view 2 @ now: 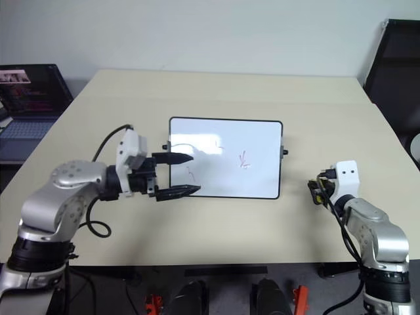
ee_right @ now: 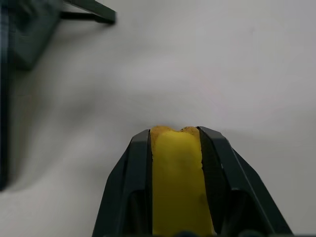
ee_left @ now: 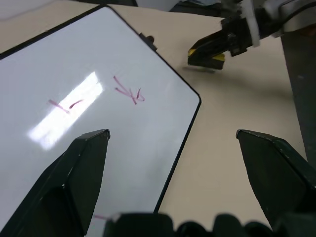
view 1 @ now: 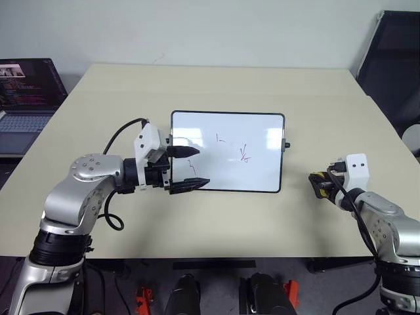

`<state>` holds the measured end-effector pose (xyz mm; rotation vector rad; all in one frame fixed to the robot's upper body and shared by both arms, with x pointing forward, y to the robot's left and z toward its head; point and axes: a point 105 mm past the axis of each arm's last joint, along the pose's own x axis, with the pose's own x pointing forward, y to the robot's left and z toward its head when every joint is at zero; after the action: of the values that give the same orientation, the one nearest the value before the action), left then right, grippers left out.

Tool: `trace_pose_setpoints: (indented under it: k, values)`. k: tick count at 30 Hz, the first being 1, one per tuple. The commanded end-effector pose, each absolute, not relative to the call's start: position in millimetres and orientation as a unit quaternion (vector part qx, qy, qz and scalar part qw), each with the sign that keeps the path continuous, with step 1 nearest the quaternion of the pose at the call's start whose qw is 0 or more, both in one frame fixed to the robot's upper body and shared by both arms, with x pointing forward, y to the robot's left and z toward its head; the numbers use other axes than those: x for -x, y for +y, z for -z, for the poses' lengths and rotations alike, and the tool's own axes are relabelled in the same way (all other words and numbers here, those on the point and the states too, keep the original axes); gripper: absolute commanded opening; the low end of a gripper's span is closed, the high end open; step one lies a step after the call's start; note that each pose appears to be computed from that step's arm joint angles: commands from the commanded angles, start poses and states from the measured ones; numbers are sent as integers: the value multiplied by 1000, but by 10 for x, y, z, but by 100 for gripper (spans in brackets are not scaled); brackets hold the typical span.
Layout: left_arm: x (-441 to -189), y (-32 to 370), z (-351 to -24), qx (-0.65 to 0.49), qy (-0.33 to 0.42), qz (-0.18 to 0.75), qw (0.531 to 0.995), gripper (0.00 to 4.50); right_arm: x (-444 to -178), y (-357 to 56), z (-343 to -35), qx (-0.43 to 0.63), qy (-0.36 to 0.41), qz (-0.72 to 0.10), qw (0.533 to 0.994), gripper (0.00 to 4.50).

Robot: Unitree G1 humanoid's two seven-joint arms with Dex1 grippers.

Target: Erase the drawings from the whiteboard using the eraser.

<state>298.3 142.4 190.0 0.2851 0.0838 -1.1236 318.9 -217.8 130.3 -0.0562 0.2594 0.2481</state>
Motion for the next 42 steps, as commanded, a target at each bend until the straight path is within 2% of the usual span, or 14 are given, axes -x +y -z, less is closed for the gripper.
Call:
trace_pose_setpoints:
  k: [1, 5, 10, 21, 24, 29, 32, 35, 39, 42]
  values:
    - [-2961, 1471, -2054, -136, 10, 503, 853, 450, -3120, -1831, -1743, 73, 44, -178, 980, 100]
    - [-2959, 1505, -2036, -135, 16, 493, 859, 450, -3183, -1425, -1909, 129, -4, -218, 967, 100]
    - [-2948, 1547, -1986, -153, 31, 493, 856, 450, -3372, -1030, -1909, 179, -31, -249, 951, 100]
    - [-2919, 1681, -1832, -157, 62, 457, 873, 450, -3721, -705, -2011, 234, -95, -259, 932, 100]
    - [-2918, 1719, -1776, -165, 72, 448, 876, 450, -3720, -604, -1902, 252, -82, -291, 919, 100]
    - [-2907, 1705, -1793, -161, 68, 449, 877, 450, -3631, -582, -1575, 282, -19, -341, 896, 99]
    - [-2909, 1712, -1792, -161, 68, 447, 877, 450, -3537, -581, -1410, 324, 12, -380, 866, 99]
    - [-2914, 1723, -1782, -163, 70, 446, 878, 450, -3596, -632, -1462, 353, -3, -363, 862, 99]
    - [-2920, 1732, -1778, -163, 70, 445, 878, 450, -3800, -690, -1777, 357, -70, -284, 887, 99]
    - [-2916, 1731, -1764, -161, 73, 446, 878, 450, -3782, -634, -1726, 352, -65, -296, 885, 99]
